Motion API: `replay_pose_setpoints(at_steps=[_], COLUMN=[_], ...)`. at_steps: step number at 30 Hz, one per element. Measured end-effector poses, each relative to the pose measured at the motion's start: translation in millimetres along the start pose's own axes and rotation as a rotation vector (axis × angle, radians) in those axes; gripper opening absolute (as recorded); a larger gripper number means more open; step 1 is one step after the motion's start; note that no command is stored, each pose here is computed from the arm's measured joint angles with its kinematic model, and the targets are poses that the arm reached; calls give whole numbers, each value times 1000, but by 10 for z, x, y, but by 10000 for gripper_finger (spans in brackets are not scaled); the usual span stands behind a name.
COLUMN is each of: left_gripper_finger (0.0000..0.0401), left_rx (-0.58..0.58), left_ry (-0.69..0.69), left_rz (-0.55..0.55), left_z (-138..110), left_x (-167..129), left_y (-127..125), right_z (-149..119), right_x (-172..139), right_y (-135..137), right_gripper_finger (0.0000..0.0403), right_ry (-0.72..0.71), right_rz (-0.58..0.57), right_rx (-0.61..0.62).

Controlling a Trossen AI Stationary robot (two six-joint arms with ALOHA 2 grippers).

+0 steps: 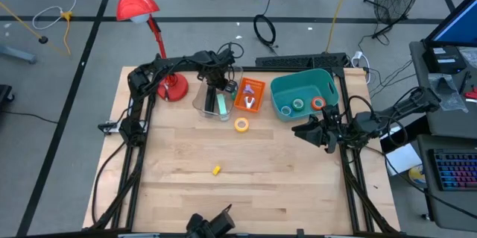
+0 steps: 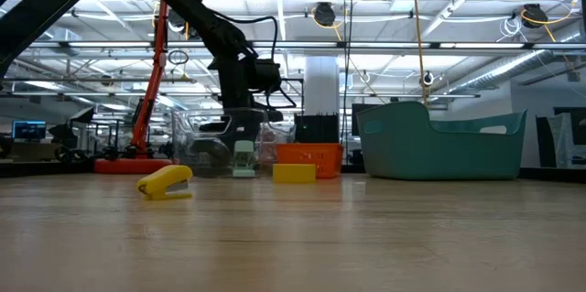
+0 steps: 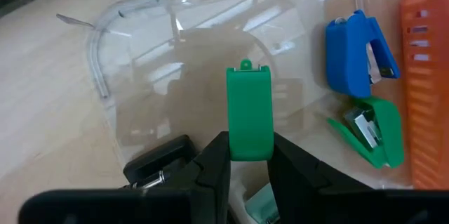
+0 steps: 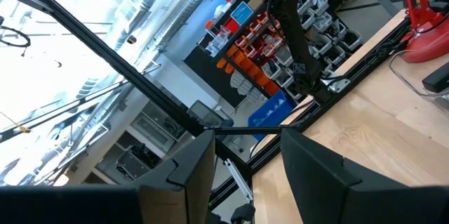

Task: Pick and place Stapler, Stapler remover, tape
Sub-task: Put the green stapler into the transparent bin, then put the yellow stapler into the transparent bin

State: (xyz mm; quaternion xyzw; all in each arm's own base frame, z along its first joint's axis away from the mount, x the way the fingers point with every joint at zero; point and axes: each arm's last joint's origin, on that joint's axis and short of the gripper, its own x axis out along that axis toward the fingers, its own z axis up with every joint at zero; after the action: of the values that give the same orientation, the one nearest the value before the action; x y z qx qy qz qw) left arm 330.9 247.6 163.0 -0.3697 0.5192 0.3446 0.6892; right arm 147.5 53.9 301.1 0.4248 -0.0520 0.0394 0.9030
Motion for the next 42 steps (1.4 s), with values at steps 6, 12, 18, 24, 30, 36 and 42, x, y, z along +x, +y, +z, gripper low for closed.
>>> replay_pose_setpoints(at_steps=[6, 12, 18, 24, 30, 36, 42], left_gripper_finger=[96, 153, 189, 171, 142, 136, 136], left_rx=[0, -4, 6, 75, 112, 207, 402], left_ry=[4, 7, -5, -114, -149, -17, 21], left_rz=[-3, -11, 4, 49, 22, -75, -71], left_z=[-4, -8, -24, 67, 154, -164, -948], left_x=[0, 0, -28, -318, -615, -803, -1143], left_y=[-4, -14, -60, -219, -358, -754, -1410], right_z=[0, 0, -1, -1, 5, 8, 2], right_x=[0, 0, 0, 0, 0, 0, 0], right_y=[0, 0, 0, 0, 6, 11, 16], right_gripper_finger=[157, 157, 157, 157, 157, 157, 157], right_ry=[0, 0, 1, 0, -5, -8, 11], right_rz=[0, 0, 0, 0, 6, 12, 28], right_rx=[0, 0, 0, 0, 4, 6, 14])
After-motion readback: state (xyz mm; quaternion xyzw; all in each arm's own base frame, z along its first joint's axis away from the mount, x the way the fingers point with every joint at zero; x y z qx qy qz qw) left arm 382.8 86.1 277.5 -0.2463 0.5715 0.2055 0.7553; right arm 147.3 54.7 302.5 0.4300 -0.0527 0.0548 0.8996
